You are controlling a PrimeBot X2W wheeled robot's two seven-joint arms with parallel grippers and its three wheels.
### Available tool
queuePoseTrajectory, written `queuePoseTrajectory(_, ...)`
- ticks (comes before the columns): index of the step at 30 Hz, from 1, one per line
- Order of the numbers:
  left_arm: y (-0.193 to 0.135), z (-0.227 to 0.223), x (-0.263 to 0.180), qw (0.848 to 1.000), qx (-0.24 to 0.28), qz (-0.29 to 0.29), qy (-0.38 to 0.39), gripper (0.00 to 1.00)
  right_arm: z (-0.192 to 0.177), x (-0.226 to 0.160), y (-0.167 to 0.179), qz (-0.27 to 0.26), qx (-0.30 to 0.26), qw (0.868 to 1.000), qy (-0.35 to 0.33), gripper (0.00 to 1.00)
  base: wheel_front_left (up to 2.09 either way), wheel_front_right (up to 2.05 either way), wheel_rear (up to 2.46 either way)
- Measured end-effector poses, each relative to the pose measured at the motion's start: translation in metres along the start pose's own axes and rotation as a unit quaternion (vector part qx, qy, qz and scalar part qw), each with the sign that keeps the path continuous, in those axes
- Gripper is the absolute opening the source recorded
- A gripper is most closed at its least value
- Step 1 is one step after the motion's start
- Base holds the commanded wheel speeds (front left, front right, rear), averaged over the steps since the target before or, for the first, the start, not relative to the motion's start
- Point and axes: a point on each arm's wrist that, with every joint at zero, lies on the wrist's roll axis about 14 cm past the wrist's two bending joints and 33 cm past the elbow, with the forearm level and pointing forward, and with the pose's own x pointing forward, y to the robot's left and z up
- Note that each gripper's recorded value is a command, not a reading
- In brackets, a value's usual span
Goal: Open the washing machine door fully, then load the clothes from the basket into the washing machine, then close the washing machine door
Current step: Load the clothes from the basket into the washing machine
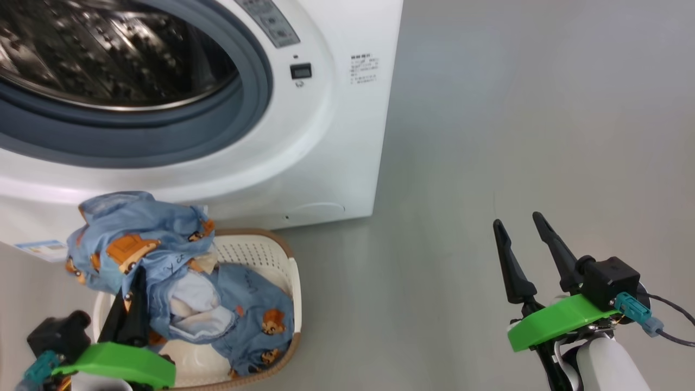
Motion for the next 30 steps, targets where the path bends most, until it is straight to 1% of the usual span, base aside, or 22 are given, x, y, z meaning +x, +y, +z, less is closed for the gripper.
queuePoseTrajectory(7, -0.005, 0.031, -0.022, 0.998, 0.02, 0.002, -0.054, 0.0, 0.012, -0.014, 0.005, 0.005, -0.005, 1.0, -0.013, 1.0, 0.0, 0.0, 0.0)
queuePoseTrajectory(11, -0.009, 0.047, -0.034, 0.996, 0.036, 0.002, -0.082, 0.0, 0.026, -0.018, 0.009, 0.009, -0.007, 0.999, -0.032, 1.0, 0.0, 0.0, 0.0)
queuePoseTrajectory(18, -0.013, 0.065, -0.058, 0.991, 0.061, 0.001, -0.115, 0.0, 0.037, -0.035, 0.011, 0.01, -0.012, 0.999, -0.045, 1.0, 0.0, 0.0, 0.0)
queuePoseTrajectory(23, -0.013, 0.076, -0.071, 0.988, 0.064, 0.006, -0.137, 0.0, 0.051, -0.04, 0.013, 0.012, -0.014, 0.998, -0.063, 1.0, 0.0, 0.0, 0.0)
queuePoseTrajectory(30, -0.015, 0.082, -0.083, 0.986, 0.066, 0.01, -0.151, 0.0, 0.055, -0.048, 0.014, 0.012, -0.015, 0.997, -0.069, 1.0, 0.0, 0.0, 0.0)
